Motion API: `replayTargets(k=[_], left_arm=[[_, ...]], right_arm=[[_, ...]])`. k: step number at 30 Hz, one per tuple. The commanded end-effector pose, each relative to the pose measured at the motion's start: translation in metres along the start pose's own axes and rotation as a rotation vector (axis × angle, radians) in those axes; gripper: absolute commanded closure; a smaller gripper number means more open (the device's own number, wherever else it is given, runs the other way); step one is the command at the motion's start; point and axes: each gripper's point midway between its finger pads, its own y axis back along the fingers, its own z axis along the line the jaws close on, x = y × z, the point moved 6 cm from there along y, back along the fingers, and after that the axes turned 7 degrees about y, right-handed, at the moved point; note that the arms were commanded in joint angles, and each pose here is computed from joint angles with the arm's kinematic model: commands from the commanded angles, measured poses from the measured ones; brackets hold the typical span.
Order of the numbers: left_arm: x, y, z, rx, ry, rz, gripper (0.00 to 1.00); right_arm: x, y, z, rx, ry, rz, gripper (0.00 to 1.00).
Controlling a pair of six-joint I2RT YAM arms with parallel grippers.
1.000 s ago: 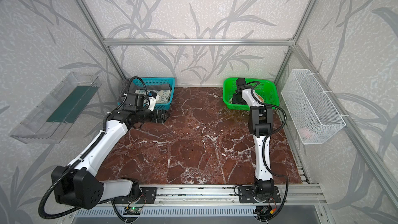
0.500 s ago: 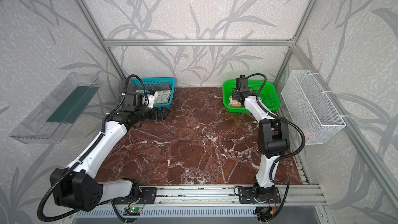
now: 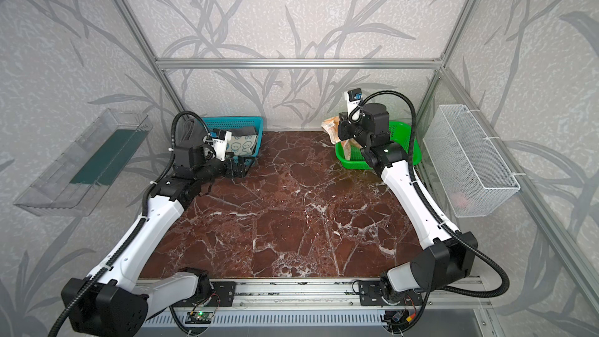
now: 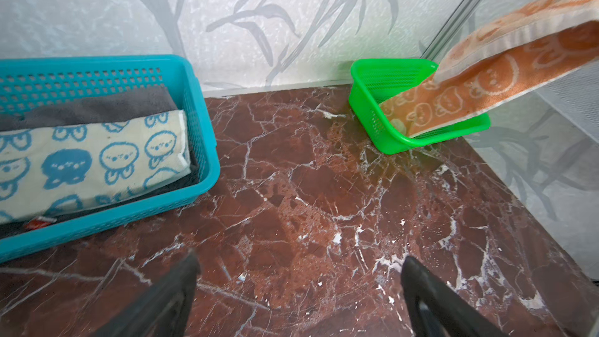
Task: Fold and stack the towels
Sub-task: 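Lift the orange towel out of the green basket with the right gripper, then lay the orange towel on the table middle with the right gripper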
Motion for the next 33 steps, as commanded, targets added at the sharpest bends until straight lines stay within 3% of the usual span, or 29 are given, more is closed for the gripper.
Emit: replayTargets(k=[1,5,12,16,23,27,33], left_arm=[[0.000,0.003,-0.021,0.149,-0.079,-0.060,0.01],[0.013,0.012,-0.037,0.234,-0.207,-0.134,0.01],[0.059,0.009,-0.044,0.265,-0.362,-0.181,0.01],[0.089,-0.008,-0.049,0.297,-0.392,-0.241,0.01],[0.140,-0.038,-0.060,0.305,-0.504,-0.035,0.01],[0.150,-0.051,-0.064,0.316,-0.523,0.032,0.01],[0.148,-0.069,-0.068,0.307,-0.573,0.097,0.01]], right_arm=[[-0.025,0.022,0.045,-0.257,0.033,-0.014,1.00],[-0.031,0.037,0.079,-0.384,0.023,-0.009,1.00],[0.033,0.021,0.095,-0.472,-0.335,0.127,1.00],[0.086,0.006,0.096,-0.424,-0.495,0.234,1.00],[0.178,-0.007,0.082,-0.284,-0.713,0.520,1.00],[0.228,0.002,0.072,-0.206,-0.759,0.694,1.00],[0.294,0.030,0.048,-0.014,-0.705,0.931,1.00]])
